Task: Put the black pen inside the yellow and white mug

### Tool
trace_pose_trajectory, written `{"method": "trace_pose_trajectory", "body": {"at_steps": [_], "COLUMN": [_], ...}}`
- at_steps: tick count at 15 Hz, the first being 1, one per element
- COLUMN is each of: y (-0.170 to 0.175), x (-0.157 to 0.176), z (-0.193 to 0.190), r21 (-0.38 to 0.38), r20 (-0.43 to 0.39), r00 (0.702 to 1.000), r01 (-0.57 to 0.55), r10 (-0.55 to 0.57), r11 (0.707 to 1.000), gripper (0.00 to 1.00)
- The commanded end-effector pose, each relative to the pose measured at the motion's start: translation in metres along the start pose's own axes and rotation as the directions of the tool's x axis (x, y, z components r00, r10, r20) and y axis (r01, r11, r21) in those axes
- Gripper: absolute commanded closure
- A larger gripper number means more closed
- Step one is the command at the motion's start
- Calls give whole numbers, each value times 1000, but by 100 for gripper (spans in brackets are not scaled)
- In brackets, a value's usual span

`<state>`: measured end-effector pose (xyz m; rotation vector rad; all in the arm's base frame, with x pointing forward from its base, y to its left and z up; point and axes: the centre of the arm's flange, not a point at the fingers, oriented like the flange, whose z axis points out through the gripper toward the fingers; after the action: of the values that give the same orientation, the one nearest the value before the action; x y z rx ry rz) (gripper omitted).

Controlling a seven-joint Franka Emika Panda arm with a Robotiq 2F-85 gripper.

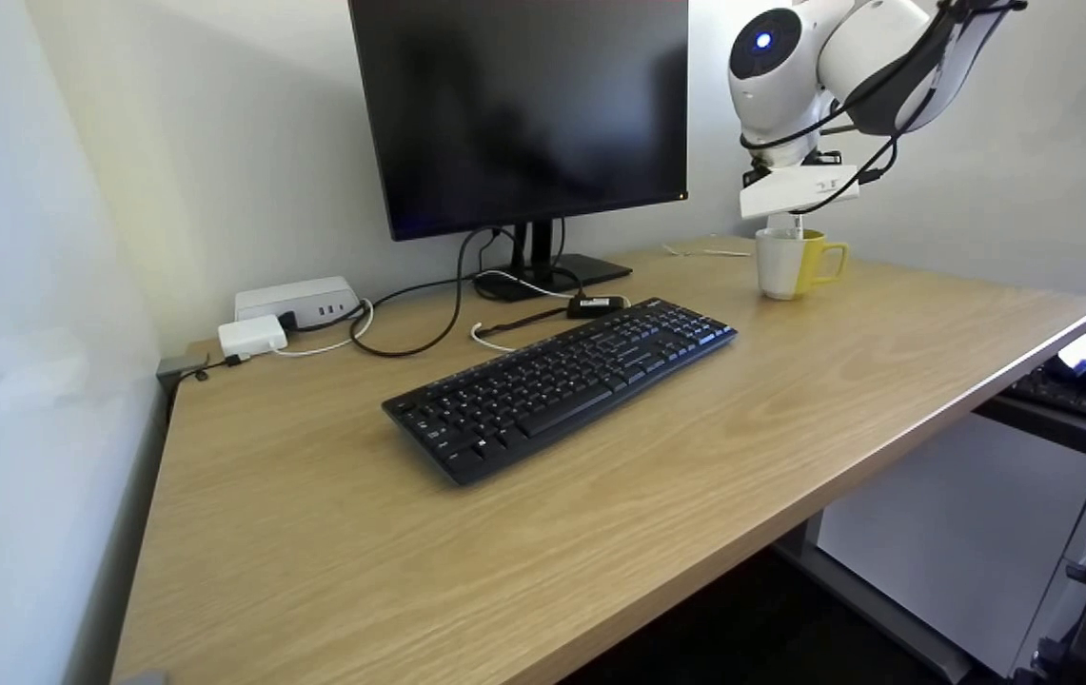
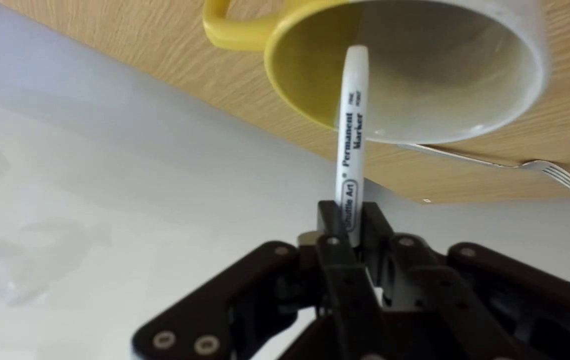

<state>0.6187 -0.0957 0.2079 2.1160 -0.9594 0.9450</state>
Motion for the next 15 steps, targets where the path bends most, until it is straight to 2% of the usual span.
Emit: {"method": "trace_pose_trajectory", "body": {"at_steps": [1, 7, 8, 10, 15], "y": [1, -2, -2, -2, -8], "x": [-4, -6, -6, -7, -9], "z": [1, 0, -1, -5, -15], "r21": [-3, 2, 1, -1, 6], "r20": [-15, -7, -3, -1, 3], "r00": [1000, 1000, 1000, 1000, 1000], "r01": [-1, 9, 10, 11, 19], "r10": [0, -9, -10, -11, -19], "r11": [1000, 1000, 1000, 1000, 1000], "gripper": [96, 96, 61, 55, 18]}}
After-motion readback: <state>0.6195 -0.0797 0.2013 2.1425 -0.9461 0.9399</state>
